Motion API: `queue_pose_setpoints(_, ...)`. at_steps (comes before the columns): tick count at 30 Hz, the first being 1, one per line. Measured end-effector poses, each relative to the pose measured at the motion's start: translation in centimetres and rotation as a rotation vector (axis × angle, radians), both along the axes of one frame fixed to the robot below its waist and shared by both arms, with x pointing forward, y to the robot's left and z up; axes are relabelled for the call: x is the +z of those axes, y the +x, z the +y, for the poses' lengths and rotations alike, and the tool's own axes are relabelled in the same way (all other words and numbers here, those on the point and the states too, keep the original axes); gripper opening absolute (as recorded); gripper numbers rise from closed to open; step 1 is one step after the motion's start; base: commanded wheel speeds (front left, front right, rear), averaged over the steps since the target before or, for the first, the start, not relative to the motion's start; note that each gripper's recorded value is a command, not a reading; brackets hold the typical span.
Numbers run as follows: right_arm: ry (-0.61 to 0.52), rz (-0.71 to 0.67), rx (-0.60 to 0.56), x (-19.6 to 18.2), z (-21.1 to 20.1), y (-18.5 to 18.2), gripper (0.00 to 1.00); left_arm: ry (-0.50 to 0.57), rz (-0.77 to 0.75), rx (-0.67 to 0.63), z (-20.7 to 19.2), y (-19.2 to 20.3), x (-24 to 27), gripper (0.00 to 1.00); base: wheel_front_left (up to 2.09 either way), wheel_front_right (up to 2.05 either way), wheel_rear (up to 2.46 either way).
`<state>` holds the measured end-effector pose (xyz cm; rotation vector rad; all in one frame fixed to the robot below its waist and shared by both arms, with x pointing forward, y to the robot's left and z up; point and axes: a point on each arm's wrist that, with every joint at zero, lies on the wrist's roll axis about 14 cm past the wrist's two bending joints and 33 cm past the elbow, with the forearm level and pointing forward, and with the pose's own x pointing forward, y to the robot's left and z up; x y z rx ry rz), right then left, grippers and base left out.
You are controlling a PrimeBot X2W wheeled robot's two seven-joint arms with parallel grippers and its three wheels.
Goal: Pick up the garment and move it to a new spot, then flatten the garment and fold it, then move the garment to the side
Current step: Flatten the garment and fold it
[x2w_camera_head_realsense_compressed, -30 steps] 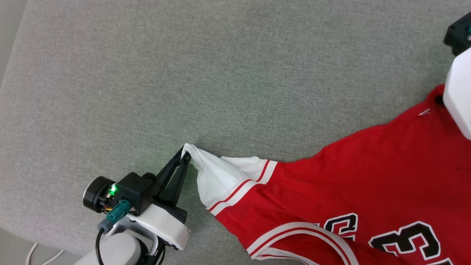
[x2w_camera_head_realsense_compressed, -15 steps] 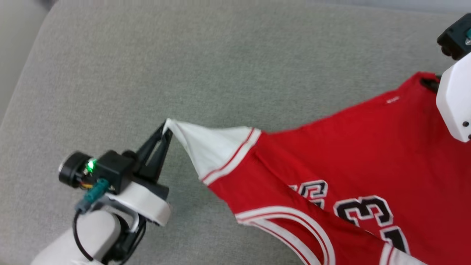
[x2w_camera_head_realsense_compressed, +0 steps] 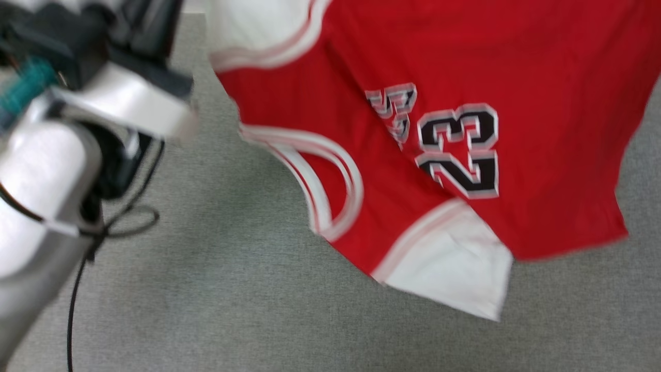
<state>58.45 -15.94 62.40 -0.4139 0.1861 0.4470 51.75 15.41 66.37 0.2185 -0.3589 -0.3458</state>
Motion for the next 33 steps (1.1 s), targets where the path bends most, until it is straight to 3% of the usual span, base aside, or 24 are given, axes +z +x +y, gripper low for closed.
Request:
queue_pose_setpoints(7,0.064,-0.204,-0.041,5.3,0.2,3.9,0.0,0.053,-0.155,-0.035,-1.5,5.2,6.7,0.0,0.0,0.0,0.0)
queue_pose_setpoints(23,0.088,-0.472,-0.103,12.7,0.5,10.9,0.0,0.094,-0.348,-0.013,-1.5,13.2,16.3,0.0,0.0,0.0,0.0)
queue_pose_setpoints(28,0.091,-0.456,-0.102,11.2,0.8,12.2,0.0,0.101,-0.324,-0.002,-1.0,14.8,15.3,0.0,0.0,0.0,0.0)
queue_pose_setpoints(33,0.038,-0.354,-0.078,5.8,1.7,13.1,0.0,0.091,-0.223,-0.002,-0.6,16.7,10.6,0.0,0.0,0.0,0.0)
